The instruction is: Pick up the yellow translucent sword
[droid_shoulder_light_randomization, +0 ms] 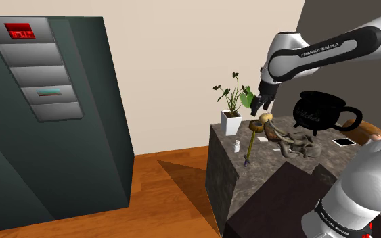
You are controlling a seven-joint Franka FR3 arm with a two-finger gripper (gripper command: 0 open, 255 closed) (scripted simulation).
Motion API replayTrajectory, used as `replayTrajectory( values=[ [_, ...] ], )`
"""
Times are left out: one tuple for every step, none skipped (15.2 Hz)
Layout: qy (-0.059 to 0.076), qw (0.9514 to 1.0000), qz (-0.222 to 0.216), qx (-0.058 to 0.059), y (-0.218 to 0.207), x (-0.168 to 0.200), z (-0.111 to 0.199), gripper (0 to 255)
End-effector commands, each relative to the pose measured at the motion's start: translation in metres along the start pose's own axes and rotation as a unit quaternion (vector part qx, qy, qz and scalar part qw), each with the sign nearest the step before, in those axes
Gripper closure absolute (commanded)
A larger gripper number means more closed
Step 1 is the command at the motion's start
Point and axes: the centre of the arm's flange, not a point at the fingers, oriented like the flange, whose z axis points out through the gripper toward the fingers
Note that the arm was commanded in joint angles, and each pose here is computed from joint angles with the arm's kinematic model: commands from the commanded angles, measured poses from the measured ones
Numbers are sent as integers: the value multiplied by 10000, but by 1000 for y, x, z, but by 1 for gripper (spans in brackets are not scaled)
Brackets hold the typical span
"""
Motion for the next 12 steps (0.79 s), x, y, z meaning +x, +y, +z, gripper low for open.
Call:
replayTrajectory(
  values=[
    [-18,10000,83,-9,14,8,22,0],
    [-30,9999,124,-12,21,11,33,0],
    [-43,9999,165,-14,27,14,44,0],
    [-55,9998,207,-16,34,17,55,0],
    [-67,9997,248,-19,40,20,67,0],
    [-80,9995,289,-21,47,23,78,0],
    [-92,9994,330,-23,54,26,89,0],
    [-105,9993,371,-25,60,29,100,0],
    [-117,9991,412,-28,67,31,111,0],
    [-130,9989,453,-30,74,34,122,0],
    [-142,9987,495,-32,80,36,133,0],
    [-154,9984,536,-35,87,39,145,0]
  ],
)
